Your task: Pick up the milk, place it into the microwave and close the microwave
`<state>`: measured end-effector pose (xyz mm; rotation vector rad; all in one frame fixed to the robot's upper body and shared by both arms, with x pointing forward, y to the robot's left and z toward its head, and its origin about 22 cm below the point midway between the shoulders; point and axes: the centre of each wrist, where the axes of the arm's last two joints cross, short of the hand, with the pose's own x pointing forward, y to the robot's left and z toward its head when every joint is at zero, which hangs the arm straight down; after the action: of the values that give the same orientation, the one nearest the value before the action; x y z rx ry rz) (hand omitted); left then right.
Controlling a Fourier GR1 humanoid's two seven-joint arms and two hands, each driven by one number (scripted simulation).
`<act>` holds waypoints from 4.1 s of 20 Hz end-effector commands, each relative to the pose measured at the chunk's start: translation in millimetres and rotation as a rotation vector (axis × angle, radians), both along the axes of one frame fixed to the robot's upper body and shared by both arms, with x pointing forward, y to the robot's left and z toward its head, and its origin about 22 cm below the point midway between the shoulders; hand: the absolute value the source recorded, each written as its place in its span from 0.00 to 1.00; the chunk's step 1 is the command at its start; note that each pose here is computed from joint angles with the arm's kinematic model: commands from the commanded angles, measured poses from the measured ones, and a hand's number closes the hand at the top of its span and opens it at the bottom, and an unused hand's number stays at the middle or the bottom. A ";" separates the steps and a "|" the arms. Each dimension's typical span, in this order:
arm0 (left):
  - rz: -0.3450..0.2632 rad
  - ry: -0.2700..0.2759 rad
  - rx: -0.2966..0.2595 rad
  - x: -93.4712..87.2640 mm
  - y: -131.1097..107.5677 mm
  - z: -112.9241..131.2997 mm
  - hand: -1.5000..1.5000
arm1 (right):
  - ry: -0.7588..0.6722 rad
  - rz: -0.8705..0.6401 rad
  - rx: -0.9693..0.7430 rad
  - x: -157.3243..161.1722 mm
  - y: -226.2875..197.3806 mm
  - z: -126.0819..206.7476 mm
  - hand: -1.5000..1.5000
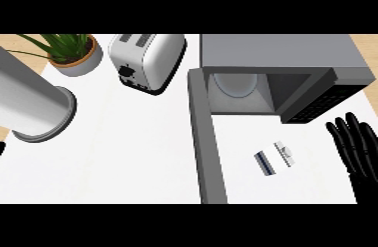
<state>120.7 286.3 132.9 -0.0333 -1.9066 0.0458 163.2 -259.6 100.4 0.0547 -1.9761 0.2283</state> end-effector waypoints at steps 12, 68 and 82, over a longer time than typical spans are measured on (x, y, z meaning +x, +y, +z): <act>-0.033 -0.074 -0.026 -45.6 15.7 4.3 0.00 | 0.148 -0.212 -0.068 11.0 -30.1 -98.5 0.00; -0.089 -0.064 -0.092 -98.8 33.1 -11.2 0.00 | 0.145 -0.085 0.043 99.2 -8.8 -255.2 1.00; -0.075 -0.014 -0.078 -106.6 48.3 -4.8 0.00 | 0.060 -0.070 -0.042 174.1 9.5 -197.6 1.00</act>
<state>18.6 342.9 102.8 -0.0815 -1.8171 0.0667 324.1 -249.1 -109.8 0.0011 -1.8741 0.2082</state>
